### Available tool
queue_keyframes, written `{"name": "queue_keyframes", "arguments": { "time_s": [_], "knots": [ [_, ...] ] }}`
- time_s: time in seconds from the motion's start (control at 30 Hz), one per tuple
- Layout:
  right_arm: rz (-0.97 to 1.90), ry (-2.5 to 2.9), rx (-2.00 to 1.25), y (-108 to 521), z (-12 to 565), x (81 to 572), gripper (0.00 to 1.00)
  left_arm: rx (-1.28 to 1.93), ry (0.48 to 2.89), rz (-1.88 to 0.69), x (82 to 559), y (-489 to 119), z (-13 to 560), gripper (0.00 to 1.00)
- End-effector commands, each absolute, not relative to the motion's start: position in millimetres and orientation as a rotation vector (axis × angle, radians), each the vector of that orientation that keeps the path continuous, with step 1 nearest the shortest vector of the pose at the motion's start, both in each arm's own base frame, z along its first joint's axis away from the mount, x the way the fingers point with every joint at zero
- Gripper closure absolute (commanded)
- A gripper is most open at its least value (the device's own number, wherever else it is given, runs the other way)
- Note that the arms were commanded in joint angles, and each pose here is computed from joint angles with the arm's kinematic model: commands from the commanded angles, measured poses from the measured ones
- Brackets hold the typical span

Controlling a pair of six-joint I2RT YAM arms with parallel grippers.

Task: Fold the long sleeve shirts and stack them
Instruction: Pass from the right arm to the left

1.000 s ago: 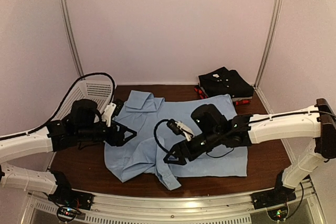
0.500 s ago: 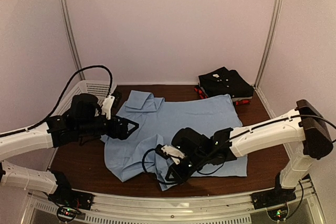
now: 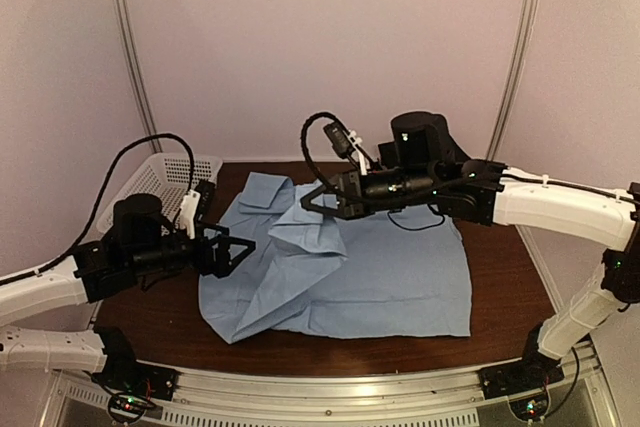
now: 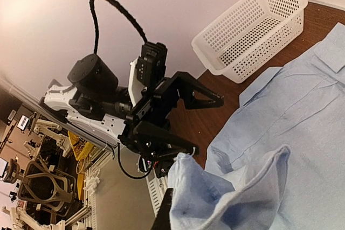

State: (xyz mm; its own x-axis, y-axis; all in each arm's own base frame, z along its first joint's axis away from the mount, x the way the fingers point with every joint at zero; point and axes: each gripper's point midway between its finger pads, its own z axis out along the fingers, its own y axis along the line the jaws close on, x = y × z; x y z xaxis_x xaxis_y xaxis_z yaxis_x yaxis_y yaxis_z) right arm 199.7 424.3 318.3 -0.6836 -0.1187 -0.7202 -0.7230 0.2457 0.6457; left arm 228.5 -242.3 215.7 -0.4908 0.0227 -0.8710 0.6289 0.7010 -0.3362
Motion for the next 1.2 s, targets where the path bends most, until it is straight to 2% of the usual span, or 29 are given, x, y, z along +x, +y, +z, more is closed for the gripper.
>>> {"name": "queue_keyframes", "arguments": {
  "time_s": [0.0, 0.2, 0.43, 0.7, 1.0, 1.17],
  "knots": [
    [1.432, 2.008, -0.805, 440, 324, 215, 1.00, 0.552, 1.823, -0.941, 214, -250, 229, 0.02],
    [1.640, 1.964, -0.716, 450, 344, 236, 1.00, 0.532, 1.864, -0.984, 207, -251, 202, 0.02],
    [1.863, 1.868, -0.411, 446, 362, 269, 1.00, 0.572, 1.860, -0.928, 202, -250, 182, 0.02],
    [2.039, 1.834, -0.236, 457, 357, 290, 1.00, 0.632, 1.944, -0.734, 207, -253, 149, 0.02],
    [2.095, 1.800, -0.131, 458, 359, 308, 1.00, 0.645, 2.008, -0.536, 217, -247, 117, 0.02],
    [2.122, 1.796, -0.105, 457, 358, 311, 1.00, 0.616, 2.025, -0.390, 232, -236, 113, 0.13]
  ]
}}
